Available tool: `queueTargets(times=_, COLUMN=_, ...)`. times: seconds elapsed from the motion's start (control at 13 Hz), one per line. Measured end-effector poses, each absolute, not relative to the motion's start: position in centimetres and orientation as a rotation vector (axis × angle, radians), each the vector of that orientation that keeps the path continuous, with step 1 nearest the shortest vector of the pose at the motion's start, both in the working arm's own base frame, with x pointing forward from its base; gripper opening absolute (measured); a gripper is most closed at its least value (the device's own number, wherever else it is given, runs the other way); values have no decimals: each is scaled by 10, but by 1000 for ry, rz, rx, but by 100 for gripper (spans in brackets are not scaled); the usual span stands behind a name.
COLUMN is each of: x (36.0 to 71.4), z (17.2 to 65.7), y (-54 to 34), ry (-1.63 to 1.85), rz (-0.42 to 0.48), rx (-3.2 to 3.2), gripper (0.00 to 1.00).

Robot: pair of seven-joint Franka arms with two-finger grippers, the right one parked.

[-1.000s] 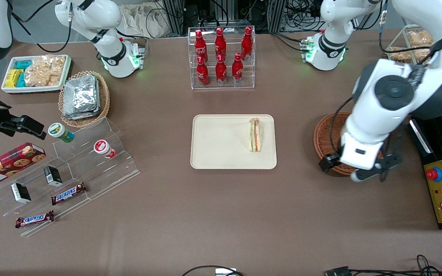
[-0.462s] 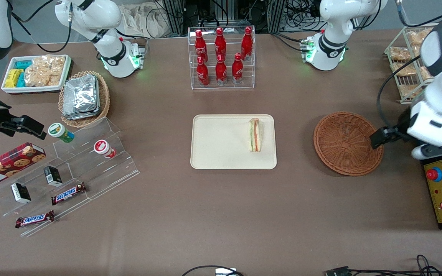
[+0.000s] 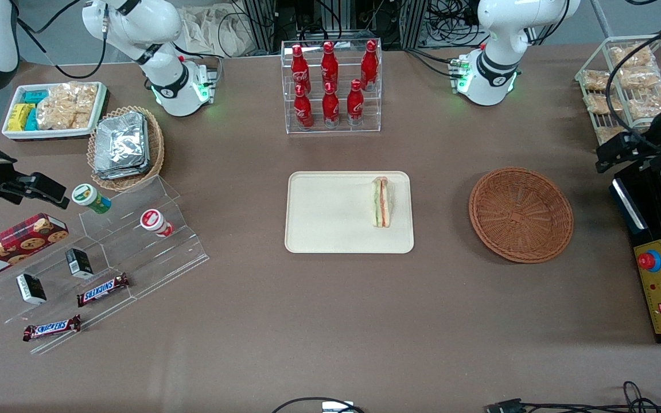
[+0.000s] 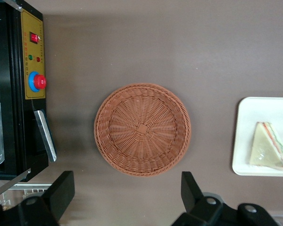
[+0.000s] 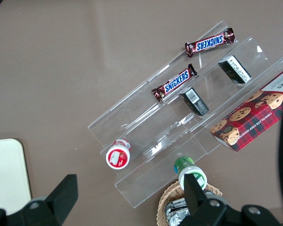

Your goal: Place sandwich from basket to tray

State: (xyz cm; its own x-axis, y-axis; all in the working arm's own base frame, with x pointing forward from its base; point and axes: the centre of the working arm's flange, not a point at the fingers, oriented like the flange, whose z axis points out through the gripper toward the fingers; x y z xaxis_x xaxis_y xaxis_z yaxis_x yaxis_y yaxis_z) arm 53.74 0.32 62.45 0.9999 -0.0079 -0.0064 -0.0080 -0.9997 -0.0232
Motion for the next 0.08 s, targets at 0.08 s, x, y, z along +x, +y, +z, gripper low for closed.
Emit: queueTargets(times=0.08, x=533, z=629, y=3, ry=21, rz=2, rx=-3125, gripper=100)
